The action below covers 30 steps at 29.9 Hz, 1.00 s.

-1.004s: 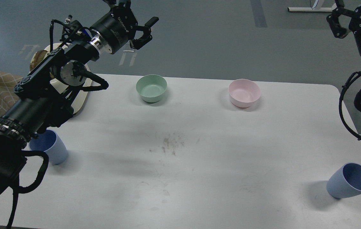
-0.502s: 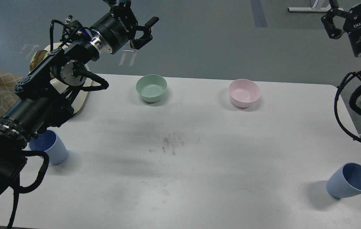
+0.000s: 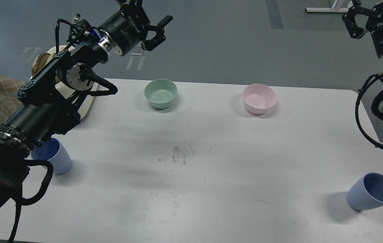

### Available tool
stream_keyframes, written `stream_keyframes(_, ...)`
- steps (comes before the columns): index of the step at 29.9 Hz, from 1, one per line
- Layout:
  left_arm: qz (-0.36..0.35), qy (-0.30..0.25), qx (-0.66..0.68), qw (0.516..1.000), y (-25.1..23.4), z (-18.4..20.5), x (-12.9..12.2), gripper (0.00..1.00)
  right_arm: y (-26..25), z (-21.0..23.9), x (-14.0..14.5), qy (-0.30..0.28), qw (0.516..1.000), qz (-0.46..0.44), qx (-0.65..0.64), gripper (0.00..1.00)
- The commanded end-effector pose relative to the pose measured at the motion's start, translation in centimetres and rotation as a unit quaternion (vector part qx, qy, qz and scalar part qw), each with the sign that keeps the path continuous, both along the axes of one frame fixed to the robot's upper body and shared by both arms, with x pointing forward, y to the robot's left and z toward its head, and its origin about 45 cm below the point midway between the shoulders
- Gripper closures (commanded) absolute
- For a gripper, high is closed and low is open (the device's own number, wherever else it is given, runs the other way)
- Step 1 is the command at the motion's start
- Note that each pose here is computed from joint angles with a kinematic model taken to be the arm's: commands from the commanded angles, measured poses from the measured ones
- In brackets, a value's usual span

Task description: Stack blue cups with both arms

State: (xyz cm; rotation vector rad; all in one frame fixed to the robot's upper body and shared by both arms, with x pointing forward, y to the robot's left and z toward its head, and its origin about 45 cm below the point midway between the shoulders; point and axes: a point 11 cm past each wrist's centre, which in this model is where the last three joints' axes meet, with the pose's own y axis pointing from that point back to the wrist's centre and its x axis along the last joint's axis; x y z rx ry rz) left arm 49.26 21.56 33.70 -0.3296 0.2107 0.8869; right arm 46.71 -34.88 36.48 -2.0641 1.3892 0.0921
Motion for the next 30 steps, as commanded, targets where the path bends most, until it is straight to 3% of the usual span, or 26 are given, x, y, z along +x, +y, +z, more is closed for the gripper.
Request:
stream_keyframes(1, 0.000, 0.000, -0.001, 1.000, -0.06, 0.02, 0.00, 0.02, 0.17, -0.05, 0.02, -0.001, 1.000, 0.001, 0.002, 0.00)
stream_keyframes(22, -0.004, -0.008, -0.010, 1.000, -0.25, 0.65, -0.20, 0.02, 0.56, 0.13, 0.03, -0.003, 1.000, 0.004, 0.004, 0.00)
stream_keyframes(30, -0.003, 0.012, 0.017, 1.000, 0.23, -0.01, 0.14, 0.02, 0.51, 0.46, 0.26, -0.004, 1.000, 0.001, -0.005, 0.00)
